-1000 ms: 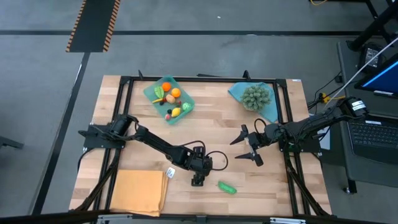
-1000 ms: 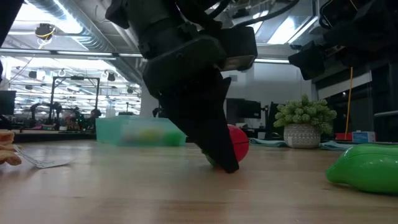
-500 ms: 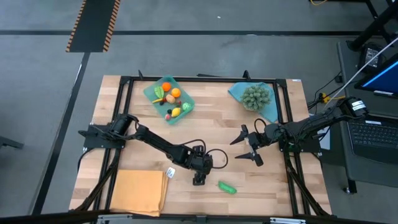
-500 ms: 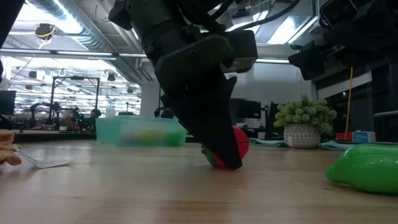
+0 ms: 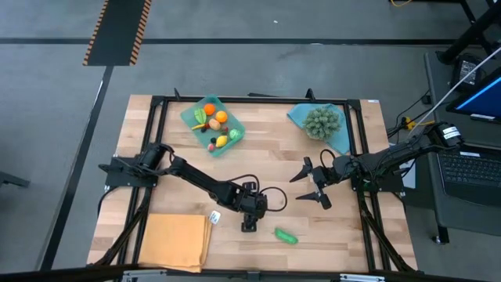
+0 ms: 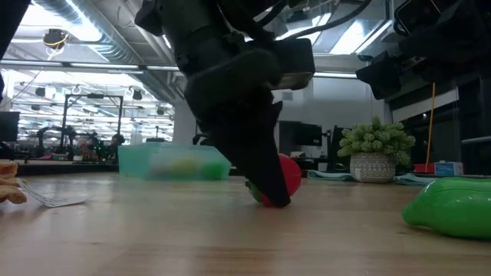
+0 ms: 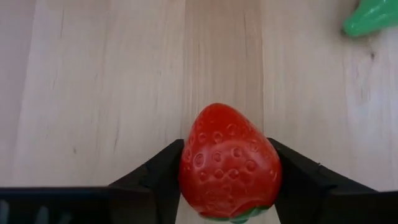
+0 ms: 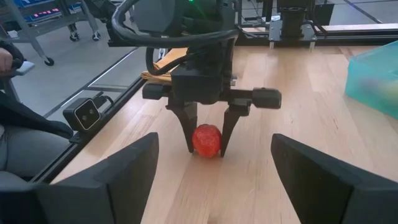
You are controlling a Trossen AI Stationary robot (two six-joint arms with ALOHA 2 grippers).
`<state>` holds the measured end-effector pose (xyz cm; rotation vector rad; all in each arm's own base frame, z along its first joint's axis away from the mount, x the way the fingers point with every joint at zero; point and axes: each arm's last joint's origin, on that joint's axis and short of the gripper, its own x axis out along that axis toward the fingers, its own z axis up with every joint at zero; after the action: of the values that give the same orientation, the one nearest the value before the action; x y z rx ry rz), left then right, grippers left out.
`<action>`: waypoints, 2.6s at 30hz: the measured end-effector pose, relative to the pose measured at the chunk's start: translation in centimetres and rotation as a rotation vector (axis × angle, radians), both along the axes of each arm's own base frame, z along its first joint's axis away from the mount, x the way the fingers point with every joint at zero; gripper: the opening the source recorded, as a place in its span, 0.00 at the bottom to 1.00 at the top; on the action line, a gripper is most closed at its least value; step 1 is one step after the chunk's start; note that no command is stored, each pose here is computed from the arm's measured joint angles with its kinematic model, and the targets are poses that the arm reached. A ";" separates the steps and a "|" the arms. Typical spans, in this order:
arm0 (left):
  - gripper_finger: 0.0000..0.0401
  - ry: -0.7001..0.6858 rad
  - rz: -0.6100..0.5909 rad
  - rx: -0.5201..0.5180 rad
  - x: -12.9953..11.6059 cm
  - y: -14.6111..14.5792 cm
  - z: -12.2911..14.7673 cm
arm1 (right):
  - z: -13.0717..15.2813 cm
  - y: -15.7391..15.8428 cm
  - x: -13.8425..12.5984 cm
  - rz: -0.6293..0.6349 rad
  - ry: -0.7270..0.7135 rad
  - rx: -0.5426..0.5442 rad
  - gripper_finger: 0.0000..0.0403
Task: Pick and placing Produce into tupperware
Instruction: Put the red strawberry into the blue bin
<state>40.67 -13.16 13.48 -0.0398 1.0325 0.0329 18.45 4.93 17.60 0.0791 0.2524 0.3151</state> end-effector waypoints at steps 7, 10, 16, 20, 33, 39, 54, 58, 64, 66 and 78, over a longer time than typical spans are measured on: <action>0.47 -0.020 -0.060 0.029 -0.8 0.3 2.8 | 0.0 0.0 0.0 0.000 0.003 0.000 0.77; 0.47 -0.018 -0.087 0.051 -1.5 0.6 4.6 | 0.0 0.0 0.0 0.000 0.004 -0.001 0.77; 0.47 -0.042 -0.107 0.134 -3.2 1.9 8.6 | -0.1 0.0 0.0 0.000 0.006 -0.001 0.77; 0.47 -0.053 -0.078 0.163 -5.1 3.2 11.8 | -0.1 0.0 0.0 0.000 0.012 0.001 0.77; 0.47 -0.396 0.042 0.219 -13.5 7.2 16.8 | -0.1 0.5 -0.2 0.029 0.013 -0.005 0.77; 0.47 -0.523 0.045 0.144 -16.3 8.4 14.0 | 0.0 0.5 -0.2 0.035 -0.006 -0.027 0.77; 0.47 -0.630 0.134 0.116 -19.9 11.3 8.8 | 0.2 0.3 0.0 -0.065 -0.041 -0.047 0.77; 0.47 -0.593 0.281 0.151 -20.7 13.1 8.9 | 0.2 0.2 0.0 -0.085 -0.041 -0.051 0.77; 0.47 -0.502 0.465 0.180 -22.2 15.9 8.6 | 0.3 0.1 0.0 -0.113 -0.044 -0.061 0.77; 0.47 -0.496 0.509 0.191 -22.6 16.7 8.6 | 0.3 0.0 0.0 -0.145 -0.048 -0.079 0.77; 0.47 -0.321 0.693 0.193 -24.7 20.7 8.8 | 0.3 -0.5 0.1 -0.227 -0.061 -0.153 0.77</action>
<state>15.95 7.55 22.31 -0.2192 0.6505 0.7328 18.58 4.46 17.87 -0.0527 0.2036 0.0714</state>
